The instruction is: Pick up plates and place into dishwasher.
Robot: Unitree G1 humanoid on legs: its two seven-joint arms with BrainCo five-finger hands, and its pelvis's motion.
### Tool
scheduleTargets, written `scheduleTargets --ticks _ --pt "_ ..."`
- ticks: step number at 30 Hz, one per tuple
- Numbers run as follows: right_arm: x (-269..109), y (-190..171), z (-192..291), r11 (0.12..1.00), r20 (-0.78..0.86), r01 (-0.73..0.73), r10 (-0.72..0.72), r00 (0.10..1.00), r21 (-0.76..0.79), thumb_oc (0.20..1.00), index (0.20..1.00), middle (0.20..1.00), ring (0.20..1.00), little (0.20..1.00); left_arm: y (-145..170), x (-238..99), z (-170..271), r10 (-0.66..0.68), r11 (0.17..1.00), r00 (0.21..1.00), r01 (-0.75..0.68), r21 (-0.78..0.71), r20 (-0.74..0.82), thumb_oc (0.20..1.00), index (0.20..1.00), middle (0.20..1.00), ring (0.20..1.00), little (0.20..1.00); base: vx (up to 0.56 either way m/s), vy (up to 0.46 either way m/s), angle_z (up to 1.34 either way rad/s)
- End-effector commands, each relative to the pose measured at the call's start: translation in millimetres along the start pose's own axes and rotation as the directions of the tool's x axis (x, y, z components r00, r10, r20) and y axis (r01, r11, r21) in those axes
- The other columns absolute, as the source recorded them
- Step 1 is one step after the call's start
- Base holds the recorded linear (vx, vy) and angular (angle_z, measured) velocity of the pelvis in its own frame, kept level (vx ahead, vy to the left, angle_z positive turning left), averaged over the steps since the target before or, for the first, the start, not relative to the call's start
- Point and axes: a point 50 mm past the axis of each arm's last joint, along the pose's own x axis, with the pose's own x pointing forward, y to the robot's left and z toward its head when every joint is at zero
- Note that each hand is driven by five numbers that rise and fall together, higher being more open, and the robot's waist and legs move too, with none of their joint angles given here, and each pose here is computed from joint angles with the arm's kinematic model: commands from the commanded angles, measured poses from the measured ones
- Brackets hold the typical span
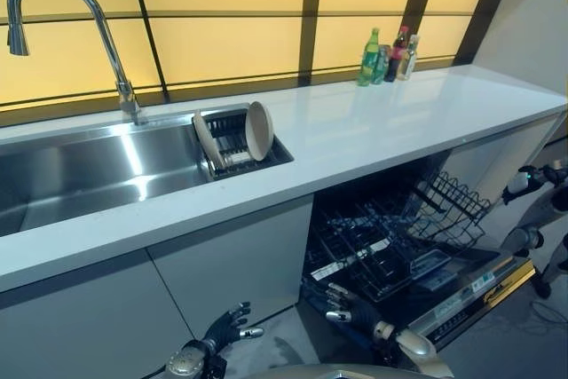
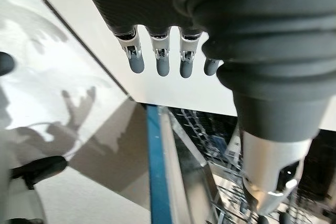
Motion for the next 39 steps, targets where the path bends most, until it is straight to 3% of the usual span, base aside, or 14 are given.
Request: scheduleTargets --ticks 1,5,9,12,15,17,19,22,27,29,31,34,36,39 --pt "18 -5 67 1.0 0.278 0.012 -0.003 0.96 -0.029 1.0 1.0 1.0 1.0 1.0 -4 16 69 -0.085 0.996 0.956 0.075 0.046 0.28 1.0 1.0 1.0 1.0 1.0 0.0 0.0 0.0" --pt "14 -2 81 1.0 0.366 0.014 -0.009 0.931 -0.01 1.0 1.0 1.0 1.0 1.0 -9 11 91 -0.203 0.978 0.904 0.207 0.031 0.375 1.0 1.0 1.0 1.0 1.0 -0.01 0.025 -0.01" --pt "6 -4 102 0.999 0.454 0.034 -0.015 0.891 -0.032 1.0 1.0 1.0 1.0 1.0 -21 -2 112 -0.459 0.86 0.746 0.51 0.029 0.483 1.0 1.0 1.0 1.0 1.0 -0.02 0.048 -0.01" --pt "3 -5 111 0.999 0.501 0.029 -0.014 0.865 -0.021 1.0 1.0 1.0 1.0 1.0 -33 -12 134 -0.574 0.696 0.539 0.718 0.02 0.616 1.0 1.0 1.0 1.0 1.0 0.0 0.0 0.0" --pt "3 -4 119 0.999 0.554 0.04 -0.041 0.832 0.014 1.0 1.0 1.0 1.0 1.0 -53 -30 172 -0.65 0.454 0.211 0.878 0.15 0.73 1.0 1.0 1.0 1.0 1.0 0.0 0.0 0.0" --pt "5 -2 122 0.999 0.571 0.038 -0.044 0.82 0.022 1.0 1.0 1.0 1.0 1.0 -62 -43 197 -0.634 0.395 0.056 0.881 0.261 0.771 1.0 1.0 1.0 1.0 1.0 0.0 0.0 0.0" --pt "6 1 124 0.999 0.579 0.029 -0.041 0.815 0.029 1.0 1.0 1.0 1.0 1.0 -65 -52 214 -0.614 0.382 -0.018 0.868 0.317 0.789 1.0 1.0 1.0 1.0 1.0 0.01 -0.016 0.0" --pt "6 6 126 0.999 0.589 0.026 -0.038 0.807 0.03 1.0 1.0 1.0 1.0 1.0 -60 -83 259 -0.541 0.48 -0.126 0.766 0.428 0.832 1.0 1.0 1.0 1.0 1.0 0.0 0.0 0.0" --pt "3 11 120 0.999 0.567 0.037 -0.05 0.822 0.035 1.0 1.0 1.0 1.0 1.0 -29 -124 299 -0.41 0.785 -0.088 0.474 0.4 0.908 1.0 1.0 1.0 1.0 1.0 0.0 0.0 0.0" --pt "-1 10 116 0.998 0.555 0.044 -0.056 0.83 0.034 1.0 1.0 1.0 1.0 1.0 -2 -151 318 -0.287 0.95 -0.066 0.109 0.293 0.955 1.0 1.0 1.0 1.0 1.0 0.02 0.015 0.01" --pt "-2 9 115 0.998 0.55 0.051 -0.063 0.833 0.038 1.0 1.0 1.0 1.0 1.0 11 -165 331 -0.23 0.973 -0.083 -0.035 0.227 0.97 1.0 1.0 1.0 1.0 1.0 0.04 0.035 0.02" --pt "-3 5 115 0.997 0.539 0.062 -0.075 0.839 0.043 1.0 1.0 1.0 1.0 1.0 35 -184 350 -0.115 0.947 -0.099 -0.312 0.079 0.988 1.0 1.0 1.0 1.0 1.0 0.07 0.059 0.02" --pt "-4 2 114 0.996 0.529 0.074 -0.087 0.844 0.046 1.0 1.0 1.0 1.0 1.0 50 -196 362 -0.052 0.868 -0.12 -0.496 -0.014 0.991 1.0 1.0 1.0 1.0 1.0 0.07 0.069 0.02" --pt "-9 -2 110 0.996 0.504 0.077 -0.086 0.859 0.038 1.0 1.0 1.0 1.0 1.0 75 -219 384 -0.033 0.519 -0.161 -0.846 -0.121 0.986 1.0 1.0 1.0 1.0 1.0 0.09 0.091 0.0"
